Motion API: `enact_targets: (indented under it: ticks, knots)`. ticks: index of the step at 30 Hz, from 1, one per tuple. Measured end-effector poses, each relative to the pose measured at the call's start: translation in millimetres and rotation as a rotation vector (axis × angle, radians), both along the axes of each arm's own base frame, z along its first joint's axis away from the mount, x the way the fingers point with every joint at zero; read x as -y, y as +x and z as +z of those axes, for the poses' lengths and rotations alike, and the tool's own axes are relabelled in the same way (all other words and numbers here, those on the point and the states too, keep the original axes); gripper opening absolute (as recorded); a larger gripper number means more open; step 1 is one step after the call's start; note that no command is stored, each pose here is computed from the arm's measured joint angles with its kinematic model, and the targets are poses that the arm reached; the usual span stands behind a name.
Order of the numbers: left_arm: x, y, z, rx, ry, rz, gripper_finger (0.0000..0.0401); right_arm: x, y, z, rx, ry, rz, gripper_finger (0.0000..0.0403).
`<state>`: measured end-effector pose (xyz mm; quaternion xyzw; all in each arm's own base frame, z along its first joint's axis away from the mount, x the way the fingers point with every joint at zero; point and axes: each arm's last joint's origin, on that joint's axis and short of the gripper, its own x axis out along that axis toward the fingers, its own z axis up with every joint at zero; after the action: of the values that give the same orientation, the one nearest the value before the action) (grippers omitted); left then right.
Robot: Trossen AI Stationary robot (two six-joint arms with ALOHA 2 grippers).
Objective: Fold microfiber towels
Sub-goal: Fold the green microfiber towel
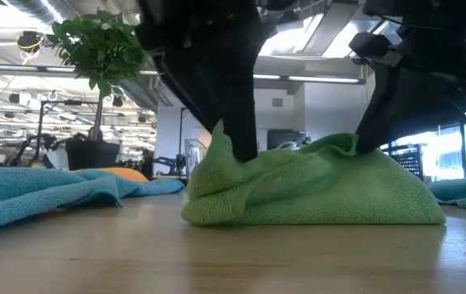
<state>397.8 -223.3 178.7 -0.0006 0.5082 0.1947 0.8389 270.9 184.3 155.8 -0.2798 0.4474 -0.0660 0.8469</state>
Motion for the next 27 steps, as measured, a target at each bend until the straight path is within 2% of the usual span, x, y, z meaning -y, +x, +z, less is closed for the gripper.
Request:
enact_targets:
  ticks: [6,18,27]
  knots:
    - [1.7,3.7,0.9,0.034,-0.032,-0.001,0.0122,0.0,0.0,0.0,-0.001,-0.002,0.002,0.001]
    - [-0.7,5.1,1.6,0.068,-0.01,0.041,0.0124,0.0,0.0,0.0,-0.001,-0.001,0.002,0.001]
    - [-0.6,5.7,2.0,0.084,-0.005,0.05,0.0182,0.0,-0.1,0.0,-0.002,-0.002,0.002,0.001]
